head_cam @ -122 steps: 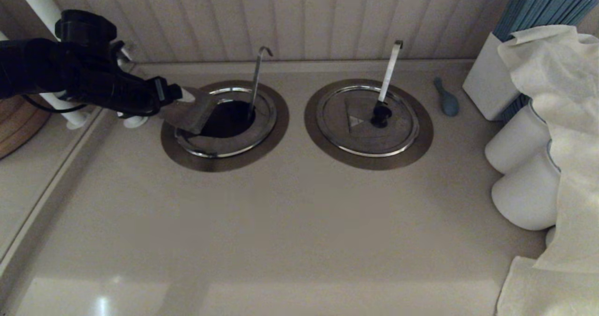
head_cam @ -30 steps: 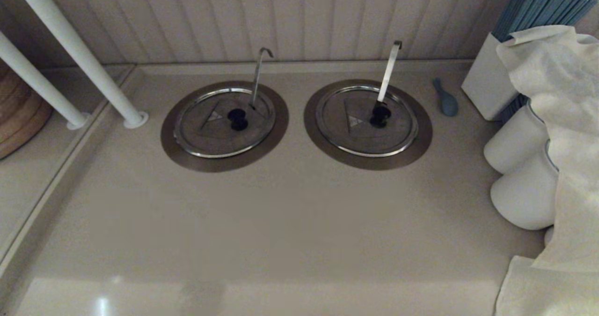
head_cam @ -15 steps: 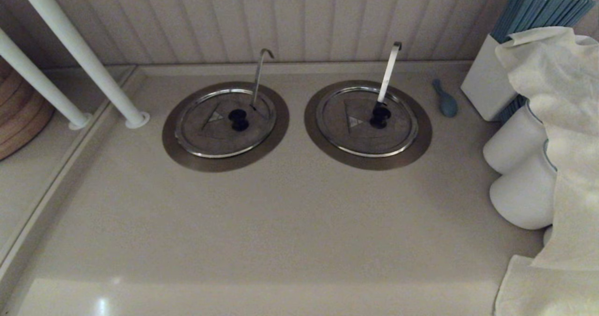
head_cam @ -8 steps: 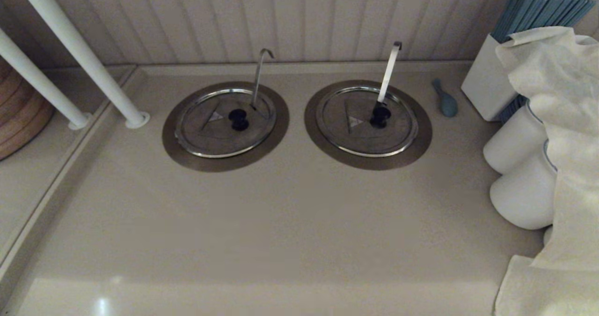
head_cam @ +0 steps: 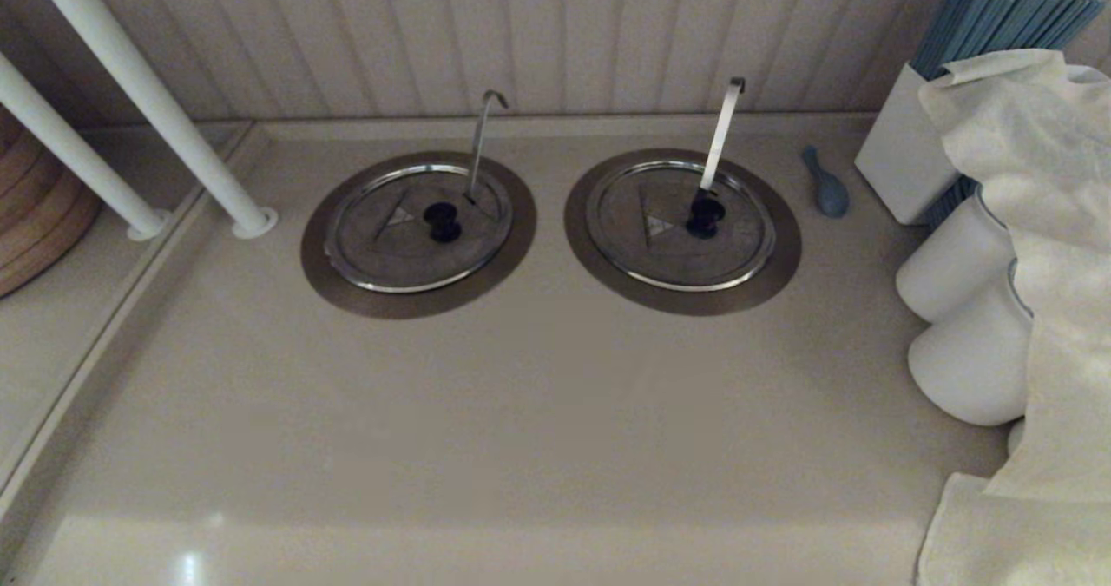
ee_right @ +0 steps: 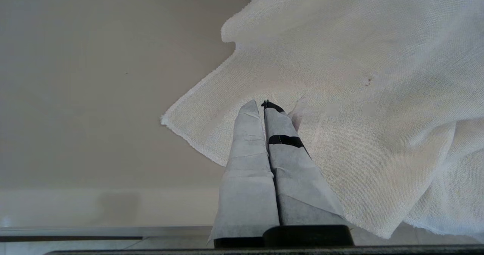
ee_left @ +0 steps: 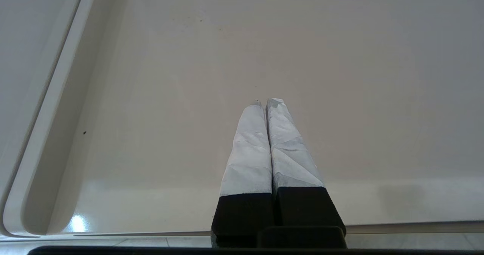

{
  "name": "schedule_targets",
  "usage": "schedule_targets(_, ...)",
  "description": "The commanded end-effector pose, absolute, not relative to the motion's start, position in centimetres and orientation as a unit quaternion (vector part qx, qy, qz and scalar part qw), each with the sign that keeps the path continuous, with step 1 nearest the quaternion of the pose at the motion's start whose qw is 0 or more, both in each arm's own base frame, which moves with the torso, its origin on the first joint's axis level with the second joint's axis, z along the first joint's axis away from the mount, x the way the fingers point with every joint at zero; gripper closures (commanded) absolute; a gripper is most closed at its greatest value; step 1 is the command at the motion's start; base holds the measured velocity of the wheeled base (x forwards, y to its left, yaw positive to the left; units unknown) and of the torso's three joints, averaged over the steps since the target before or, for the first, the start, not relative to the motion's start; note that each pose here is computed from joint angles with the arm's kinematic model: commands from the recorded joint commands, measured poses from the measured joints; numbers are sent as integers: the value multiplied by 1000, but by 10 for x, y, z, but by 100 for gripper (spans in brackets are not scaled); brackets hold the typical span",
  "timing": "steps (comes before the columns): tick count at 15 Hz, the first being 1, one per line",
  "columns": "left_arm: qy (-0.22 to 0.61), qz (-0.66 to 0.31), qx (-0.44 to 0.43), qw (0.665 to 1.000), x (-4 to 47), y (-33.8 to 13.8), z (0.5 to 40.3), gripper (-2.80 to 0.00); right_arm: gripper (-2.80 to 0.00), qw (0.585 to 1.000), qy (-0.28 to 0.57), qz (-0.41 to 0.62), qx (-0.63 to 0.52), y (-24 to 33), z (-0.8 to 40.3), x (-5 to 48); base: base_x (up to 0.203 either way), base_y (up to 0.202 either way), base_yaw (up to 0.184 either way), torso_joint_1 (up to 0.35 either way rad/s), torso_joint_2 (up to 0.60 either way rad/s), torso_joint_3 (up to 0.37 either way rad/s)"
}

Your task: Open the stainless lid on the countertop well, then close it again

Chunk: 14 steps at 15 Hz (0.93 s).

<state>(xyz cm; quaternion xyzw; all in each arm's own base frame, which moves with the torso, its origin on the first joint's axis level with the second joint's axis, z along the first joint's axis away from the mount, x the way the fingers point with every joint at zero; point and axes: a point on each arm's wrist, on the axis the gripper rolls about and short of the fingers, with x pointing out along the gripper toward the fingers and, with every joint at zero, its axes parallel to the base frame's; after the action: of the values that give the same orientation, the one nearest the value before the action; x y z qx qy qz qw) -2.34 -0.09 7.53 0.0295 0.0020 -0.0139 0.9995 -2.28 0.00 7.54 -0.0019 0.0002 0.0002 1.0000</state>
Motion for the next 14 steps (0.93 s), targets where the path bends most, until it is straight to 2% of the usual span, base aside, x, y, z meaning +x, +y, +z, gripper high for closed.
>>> schedule_targets(1,4,-14,30,999,-23,-1,76,0,0,1000,0,1,-2,0,75,-23,0,0,0,0,0,0)
schedule_targets(14,4,-9,14,1000,-23,-1,76,0,0,1000,0,1,-3,0,76,-23,0,0,0,0,0,0)
